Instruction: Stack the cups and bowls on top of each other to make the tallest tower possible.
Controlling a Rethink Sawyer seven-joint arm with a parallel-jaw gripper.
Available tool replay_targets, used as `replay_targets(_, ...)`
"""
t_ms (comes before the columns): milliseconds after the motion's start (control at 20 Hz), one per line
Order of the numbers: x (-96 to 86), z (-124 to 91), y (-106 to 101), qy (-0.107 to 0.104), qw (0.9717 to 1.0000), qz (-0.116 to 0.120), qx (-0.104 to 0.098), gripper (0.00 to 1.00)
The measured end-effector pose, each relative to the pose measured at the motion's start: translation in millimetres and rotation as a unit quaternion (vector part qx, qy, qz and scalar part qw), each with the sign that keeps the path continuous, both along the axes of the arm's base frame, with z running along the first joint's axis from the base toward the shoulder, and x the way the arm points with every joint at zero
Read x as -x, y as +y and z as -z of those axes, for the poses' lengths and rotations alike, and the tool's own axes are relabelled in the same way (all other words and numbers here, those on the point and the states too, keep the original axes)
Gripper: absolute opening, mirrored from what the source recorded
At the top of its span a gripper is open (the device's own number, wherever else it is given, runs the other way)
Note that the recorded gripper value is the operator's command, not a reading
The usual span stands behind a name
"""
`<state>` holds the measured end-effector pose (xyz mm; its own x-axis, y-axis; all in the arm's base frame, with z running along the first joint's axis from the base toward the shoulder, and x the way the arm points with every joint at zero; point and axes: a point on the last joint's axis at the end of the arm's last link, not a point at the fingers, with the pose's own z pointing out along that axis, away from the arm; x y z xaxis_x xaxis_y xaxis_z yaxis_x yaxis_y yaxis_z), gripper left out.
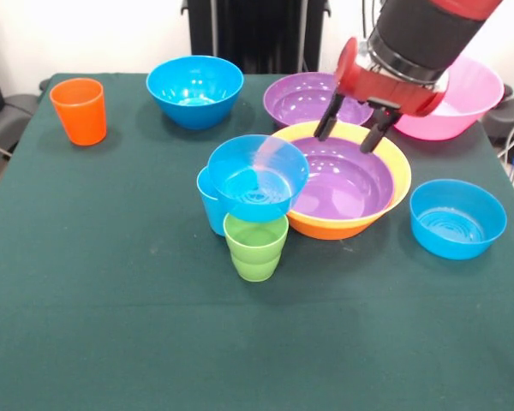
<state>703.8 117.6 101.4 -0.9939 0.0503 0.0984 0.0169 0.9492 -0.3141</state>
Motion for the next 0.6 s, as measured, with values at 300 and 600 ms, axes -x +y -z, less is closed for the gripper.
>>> replay_targets(300, -12.4, -17.1, 2.4, -0.010, 1.0000, 0.002, -0.001, 1.00)
replay_targets(600, -34.3, -38.0, 8.8, -0.016, 0.9996, 0.010, -0.018, 1.00)
